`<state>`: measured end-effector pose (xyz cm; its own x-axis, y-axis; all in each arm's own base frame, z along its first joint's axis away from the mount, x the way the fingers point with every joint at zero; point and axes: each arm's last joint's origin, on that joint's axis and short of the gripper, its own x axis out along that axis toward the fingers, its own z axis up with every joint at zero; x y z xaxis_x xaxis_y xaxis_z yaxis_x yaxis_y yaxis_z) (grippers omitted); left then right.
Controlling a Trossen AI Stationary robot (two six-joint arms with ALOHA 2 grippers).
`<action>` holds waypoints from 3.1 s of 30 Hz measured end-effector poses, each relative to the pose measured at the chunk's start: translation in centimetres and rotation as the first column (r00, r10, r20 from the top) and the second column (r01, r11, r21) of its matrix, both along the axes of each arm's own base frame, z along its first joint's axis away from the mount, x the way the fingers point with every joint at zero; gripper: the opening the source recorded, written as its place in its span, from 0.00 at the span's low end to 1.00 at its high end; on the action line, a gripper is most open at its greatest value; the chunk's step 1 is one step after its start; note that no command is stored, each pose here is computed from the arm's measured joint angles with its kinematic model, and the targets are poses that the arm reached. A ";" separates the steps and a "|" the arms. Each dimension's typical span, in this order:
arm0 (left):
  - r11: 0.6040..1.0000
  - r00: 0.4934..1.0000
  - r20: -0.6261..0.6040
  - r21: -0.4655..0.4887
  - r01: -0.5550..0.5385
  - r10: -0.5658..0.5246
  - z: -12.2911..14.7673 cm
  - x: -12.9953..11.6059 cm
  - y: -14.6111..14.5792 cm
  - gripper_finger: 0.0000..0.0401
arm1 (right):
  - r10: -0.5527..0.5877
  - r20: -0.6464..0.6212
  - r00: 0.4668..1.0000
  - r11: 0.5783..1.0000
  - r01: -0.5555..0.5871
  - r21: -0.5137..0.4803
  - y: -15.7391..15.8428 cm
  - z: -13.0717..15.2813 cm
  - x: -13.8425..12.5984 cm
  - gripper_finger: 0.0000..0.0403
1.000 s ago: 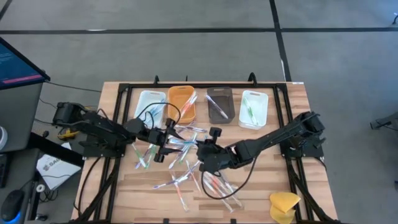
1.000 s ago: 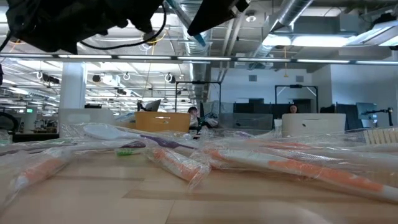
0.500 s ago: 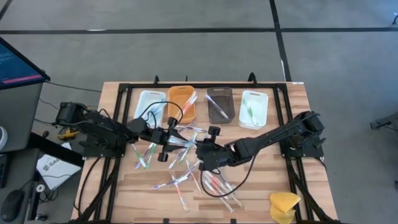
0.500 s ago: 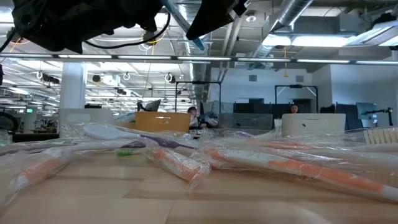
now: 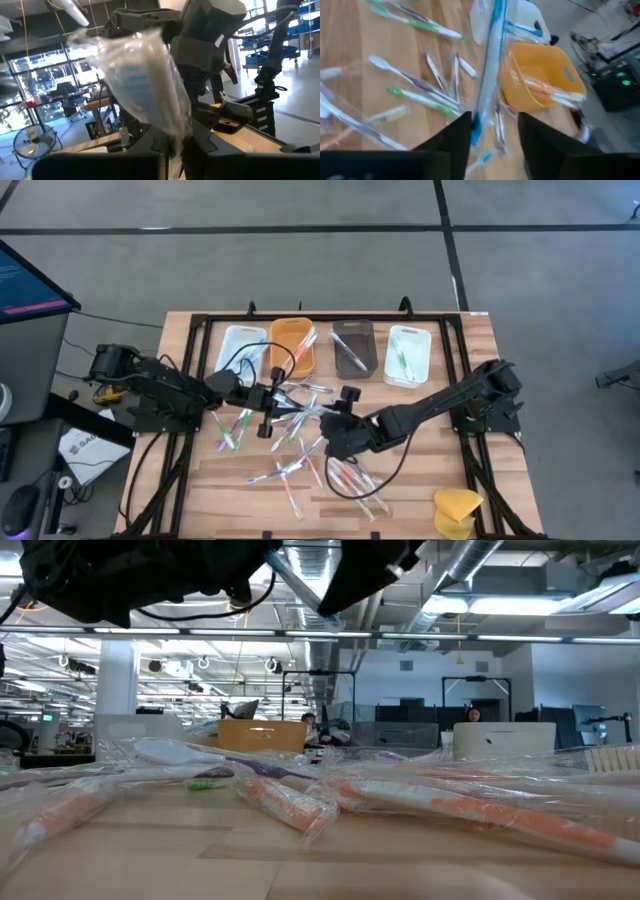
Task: Pick & Place Toothbrushes
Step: Put the blue toothbrush into the left white bin
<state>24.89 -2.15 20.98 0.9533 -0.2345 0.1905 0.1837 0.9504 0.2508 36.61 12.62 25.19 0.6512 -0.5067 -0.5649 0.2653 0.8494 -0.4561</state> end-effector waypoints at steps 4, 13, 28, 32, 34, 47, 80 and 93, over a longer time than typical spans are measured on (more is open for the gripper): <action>0.998 0.999 -0.030 -0.064 -0.011 0.009 0.1 -0.1 0.2 0.04 | -0.044 -0.084 0.996 0.999 0.041 -0.028 0.4 -0.5 -1.5 0.52; 0.976 0.965 -0.178 -0.068 -0.206 0.192 2.7 -2.3 1.1 0.04 | -0.258 -0.222 0.940 0.965 0.262 -0.014 0.8 -1.0 -5.6 0.59; 0.857 0.608 -0.675 0.071 -0.510 0.418 13.3 -5.5 4.7 0.03 | -0.282 -0.262 0.923 0.958 0.286 -0.024 3.0 -1.0 -8.3 0.53; 0.774 0.456 -0.762 0.091 -0.627 0.459 13.8 -6.5 6.9 0.03 | -0.285 -0.262 0.922 0.957 0.289 -0.025 2.9 -1.0 -8.2 0.54; 0.724 0.366 -0.800 0.120 -0.679 0.475 13.9 -6.9 8.3 0.03 | -0.292 -0.260 0.920 0.955 0.296 -0.023 2.7 -1.0 -8.1 0.54; 0.637 0.068 -0.941 0.170 -0.752 0.332 9.7 -7.5 16.8 0.03 | -0.292 -0.243 0.925 0.954 0.300 -0.004 2.7 -1.0 -7.8 0.53; 0.660 -0.062 -0.965 0.222 -0.718 0.256 3.0 -8.1 17.8 0.03 | -0.311 -0.265 0.913 0.949 0.314 -0.032 1.8 -2.4 -7.8 0.53; 0.708 -0.005 -0.969 0.184 -0.682 0.248 1.5 -7.9 17.6 0.11 | -0.321 -0.276 0.906 0.946 0.320 -0.049 1.5 -2.8 -8.0 0.53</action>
<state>16.95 15.45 22.47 0.2949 0.1962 -0.9352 -0.4660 0.8840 0.0385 28.65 14.11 22.34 0.2716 -0.6634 -0.6972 0.3857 0.7387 -0.5527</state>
